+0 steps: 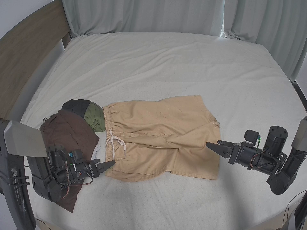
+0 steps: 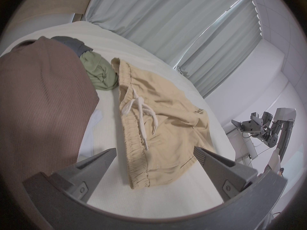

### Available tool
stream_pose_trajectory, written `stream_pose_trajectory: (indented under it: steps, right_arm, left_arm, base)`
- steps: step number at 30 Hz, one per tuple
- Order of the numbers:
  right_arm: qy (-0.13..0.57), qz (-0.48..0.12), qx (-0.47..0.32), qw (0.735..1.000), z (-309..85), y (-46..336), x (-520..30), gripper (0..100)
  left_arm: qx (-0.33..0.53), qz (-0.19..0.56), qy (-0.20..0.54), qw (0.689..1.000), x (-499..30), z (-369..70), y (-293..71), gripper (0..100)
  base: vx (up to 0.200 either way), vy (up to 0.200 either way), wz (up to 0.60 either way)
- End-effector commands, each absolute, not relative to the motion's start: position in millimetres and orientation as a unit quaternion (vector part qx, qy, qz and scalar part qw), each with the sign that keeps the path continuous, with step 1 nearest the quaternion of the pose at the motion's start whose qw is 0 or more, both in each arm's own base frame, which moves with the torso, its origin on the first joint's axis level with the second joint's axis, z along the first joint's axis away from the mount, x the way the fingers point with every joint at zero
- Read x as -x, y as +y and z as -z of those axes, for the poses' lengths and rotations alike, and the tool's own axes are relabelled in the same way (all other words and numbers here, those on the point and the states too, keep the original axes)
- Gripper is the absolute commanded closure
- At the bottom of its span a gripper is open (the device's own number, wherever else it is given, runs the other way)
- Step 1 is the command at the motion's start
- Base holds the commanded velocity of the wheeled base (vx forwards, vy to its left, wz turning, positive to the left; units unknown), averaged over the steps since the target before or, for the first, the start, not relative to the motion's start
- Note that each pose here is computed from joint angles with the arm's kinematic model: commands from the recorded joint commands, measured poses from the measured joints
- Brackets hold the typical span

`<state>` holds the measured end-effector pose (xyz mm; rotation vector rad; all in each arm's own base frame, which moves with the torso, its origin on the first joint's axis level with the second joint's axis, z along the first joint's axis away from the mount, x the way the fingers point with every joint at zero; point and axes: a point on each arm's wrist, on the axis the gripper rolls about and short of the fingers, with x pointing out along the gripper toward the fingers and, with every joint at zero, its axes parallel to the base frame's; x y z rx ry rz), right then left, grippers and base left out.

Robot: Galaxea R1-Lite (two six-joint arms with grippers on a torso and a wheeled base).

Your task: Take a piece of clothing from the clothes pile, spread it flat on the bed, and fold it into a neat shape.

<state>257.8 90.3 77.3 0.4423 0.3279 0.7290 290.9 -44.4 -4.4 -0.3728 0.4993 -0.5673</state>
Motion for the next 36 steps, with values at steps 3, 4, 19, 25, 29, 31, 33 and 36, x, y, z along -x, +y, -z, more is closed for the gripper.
stream_pose_trajectory:
  steps: [3, 4, 19, 25, 29, 31, 33, 36]
  right_arm:
    - [0.16, -0.35, -0.214, 0.898, -76.1, 89.8, -258.6, 0]
    - [0.16, -0.35, -0.214, 0.898, -76.1, 89.8, -258.6, 0]
    - [0.16, -0.35, -0.214, 0.898, -76.1, 89.7, -258.7, 0]
    - [0.16, -0.35, -0.214, 0.898, -75.9, 89.8, -258.8, 0]
    - [0.164, -0.349, -0.214, 0.898, -73.1, 90.1, -259.9, 0]
    - [0.164, -0.348, -0.214, 0.898, -72.9, 90.0, -259.6, 0]
    - [0.164, -0.348, -0.214, 0.898, -72.9, 90.0, -259.6, 0]
    - [0.164, -0.348, -0.214, 0.898, -72.9, 90.0, -259.6, 0]
  left_arm:
    - [0.186, 0.267, 0.275, 0.905, -289.4, 24.3, -45.2, 0]
    - [0.186, 0.265, 0.278, 0.904, -289.8, 27.2, -45.2, 0]
    - [0.189, 0.262, 0.301, 0.897, -294.7, 49.5, -48.0, 0]
    - [0.188, 0.264, 0.301, 0.897, -296.0, 50.9, -50.0, 0]
    - [0.193, 0.268, 0.303, 0.894, -296.0, 51.1, -53.7, 0]
    - [0.196, 0.269, 0.304, 0.892, -295.7, 50.7, -55.6, 0]
    - [0.196, 0.271, 0.305, 0.891, -295.4, 50.7, -57.4, 100]
    - [0.196, 0.271, 0.306, 0.891, -295.5, 51.5, -57.8, 100]
  base:
    - [0.0, 0.0, 0.0]
    - [0.0, 0.0, 0.0]
    - [0.0, 0.0, 0.0]
    - [0.0, 0.0, 0.0]
    - [0.0, 0.0, 0.0]
    - [0.0, 0.0, 0.0]
    - [0.0, 0.0, 0.0]
    - [0.0, 0.0, 0.0]
